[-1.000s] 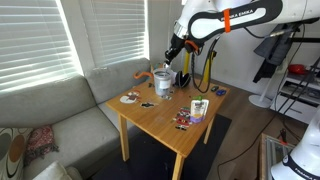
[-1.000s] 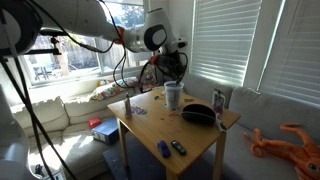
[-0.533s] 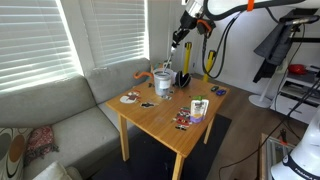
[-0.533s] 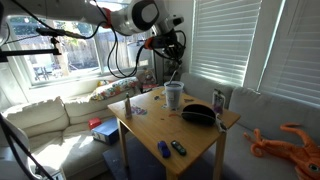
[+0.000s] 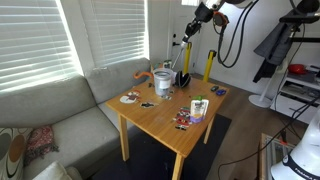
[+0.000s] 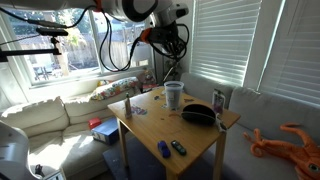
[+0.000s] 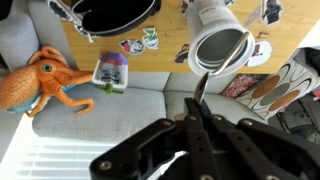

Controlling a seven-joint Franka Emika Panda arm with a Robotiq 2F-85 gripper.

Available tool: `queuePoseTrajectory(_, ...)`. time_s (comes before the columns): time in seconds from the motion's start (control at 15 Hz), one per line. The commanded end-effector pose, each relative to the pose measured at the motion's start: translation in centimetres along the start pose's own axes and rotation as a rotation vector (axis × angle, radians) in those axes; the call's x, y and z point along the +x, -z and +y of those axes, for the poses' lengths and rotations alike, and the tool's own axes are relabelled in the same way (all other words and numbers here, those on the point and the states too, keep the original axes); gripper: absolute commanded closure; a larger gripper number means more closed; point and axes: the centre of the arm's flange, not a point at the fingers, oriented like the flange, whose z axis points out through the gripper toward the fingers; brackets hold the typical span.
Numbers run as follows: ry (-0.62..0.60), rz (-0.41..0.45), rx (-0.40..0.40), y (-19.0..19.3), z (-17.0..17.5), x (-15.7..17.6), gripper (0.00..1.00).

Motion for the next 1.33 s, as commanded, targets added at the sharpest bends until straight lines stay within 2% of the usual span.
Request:
queuePoseTrajectory(0.0,0.007,-0.124,0.124,-1.6,1.9,-4.2,0.99)
queuePoseTrajectory(0.13,0.004,-0.203,0.173,-3.6,2.9,-6.0,0.99)
queuePoseTrajectory(0.27,-0.010,-0.252,0.180,-6.7,3.5,-7.9,0.99)
queuePoseTrajectory(0.73,-0.092,-0.302,0.251,-14.5,3.2,-12.4,0.99)
queuePoseTrajectory(1.27,-0.150,-0.311,0.237,-18.0,3.4,-14.2,0.99)
